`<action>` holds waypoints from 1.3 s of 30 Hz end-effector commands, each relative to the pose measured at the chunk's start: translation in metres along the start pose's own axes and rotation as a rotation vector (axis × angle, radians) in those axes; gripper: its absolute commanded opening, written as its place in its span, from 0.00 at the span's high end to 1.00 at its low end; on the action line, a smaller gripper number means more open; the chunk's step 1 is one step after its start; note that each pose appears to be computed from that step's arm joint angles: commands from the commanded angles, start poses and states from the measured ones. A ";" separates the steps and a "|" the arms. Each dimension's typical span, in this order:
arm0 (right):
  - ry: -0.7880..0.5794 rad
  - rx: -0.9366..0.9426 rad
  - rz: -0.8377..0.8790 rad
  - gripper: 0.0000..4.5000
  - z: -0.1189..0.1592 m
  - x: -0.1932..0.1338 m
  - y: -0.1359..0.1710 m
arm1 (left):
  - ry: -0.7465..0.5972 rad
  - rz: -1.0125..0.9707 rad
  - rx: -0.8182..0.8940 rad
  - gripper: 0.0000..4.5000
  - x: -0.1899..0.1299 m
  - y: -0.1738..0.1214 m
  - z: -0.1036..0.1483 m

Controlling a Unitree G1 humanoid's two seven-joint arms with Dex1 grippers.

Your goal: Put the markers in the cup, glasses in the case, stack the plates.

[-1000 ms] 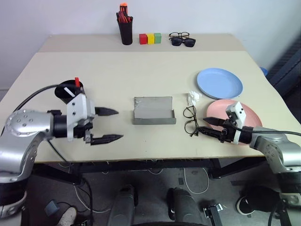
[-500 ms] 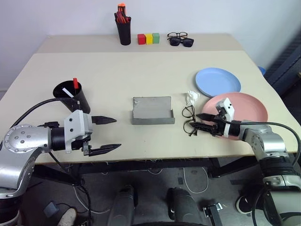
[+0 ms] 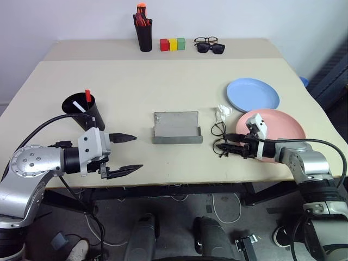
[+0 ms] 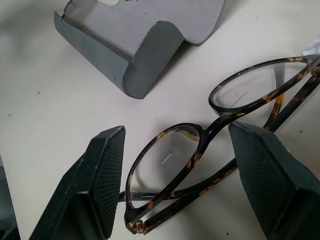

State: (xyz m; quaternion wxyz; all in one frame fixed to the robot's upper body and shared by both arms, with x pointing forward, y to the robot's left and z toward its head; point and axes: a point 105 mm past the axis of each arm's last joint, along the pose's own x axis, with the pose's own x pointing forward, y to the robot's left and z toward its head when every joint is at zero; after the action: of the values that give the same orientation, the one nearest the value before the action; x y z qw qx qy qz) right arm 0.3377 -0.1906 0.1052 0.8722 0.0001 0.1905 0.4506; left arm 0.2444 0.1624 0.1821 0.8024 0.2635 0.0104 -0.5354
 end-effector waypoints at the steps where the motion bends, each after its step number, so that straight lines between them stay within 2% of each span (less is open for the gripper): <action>1: -0.020 -0.046 -0.004 0.37 0.014 -0.001 0.000 | -0.019 -0.001 0.027 0.11 0.002 -0.002 0.005; 2: -0.019 -0.046 -0.004 0.43 0.014 0.000 0.000 | -0.020 0.000 0.028 0.11 0.002 -0.003 0.005; 4: -0.018 -0.050 -0.009 0.64 0.014 0.000 -0.001 | -0.023 0.003 0.026 0.11 0.002 -0.003 0.005; 16: -0.003 -0.062 -0.001 0.64 0.017 0.004 -0.001 | -0.023 0.021 0.026 0.11 0.003 -0.007 0.003; 17: -0.002 -0.063 -0.004 0.76 0.017 0.004 -0.001 | -0.023 0.022 0.028 0.11 0.003 -0.007 0.003; 20: -0.007 -0.066 -0.005 0.99 0.019 0.005 -0.001 | -0.028 0.026 0.026 0.11 0.003 -0.007 0.004; 28: -0.012 -0.073 -0.030 0.99 0.020 -0.003 -0.002 | -0.031 0.031 0.024 0.11 0.004 -0.007 0.003; 32: -0.042 -0.136 -0.076 0.99 0.033 -0.014 -0.007 | -0.035 0.031 0.023 0.11 0.006 -0.006 0.002; 35: -0.115 -0.200 -0.098 0.99 0.060 -0.021 -0.006 | -0.038 0.032 0.019 0.11 0.008 -0.006 0.002; 39: -0.312 -0.317 -0.037 0.99 0.112 -0.014 0.021 | -0.038 0.033 0.012 0.11 0.009 -0.007 0.002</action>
State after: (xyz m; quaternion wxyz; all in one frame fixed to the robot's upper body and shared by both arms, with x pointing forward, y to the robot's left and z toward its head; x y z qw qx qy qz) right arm 0.3551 -0.1866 0.1779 0.8989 -0.0548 0.0605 0.4305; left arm 0.2432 0.1563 0.1740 0.8134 0.2529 -0.0007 -0.5238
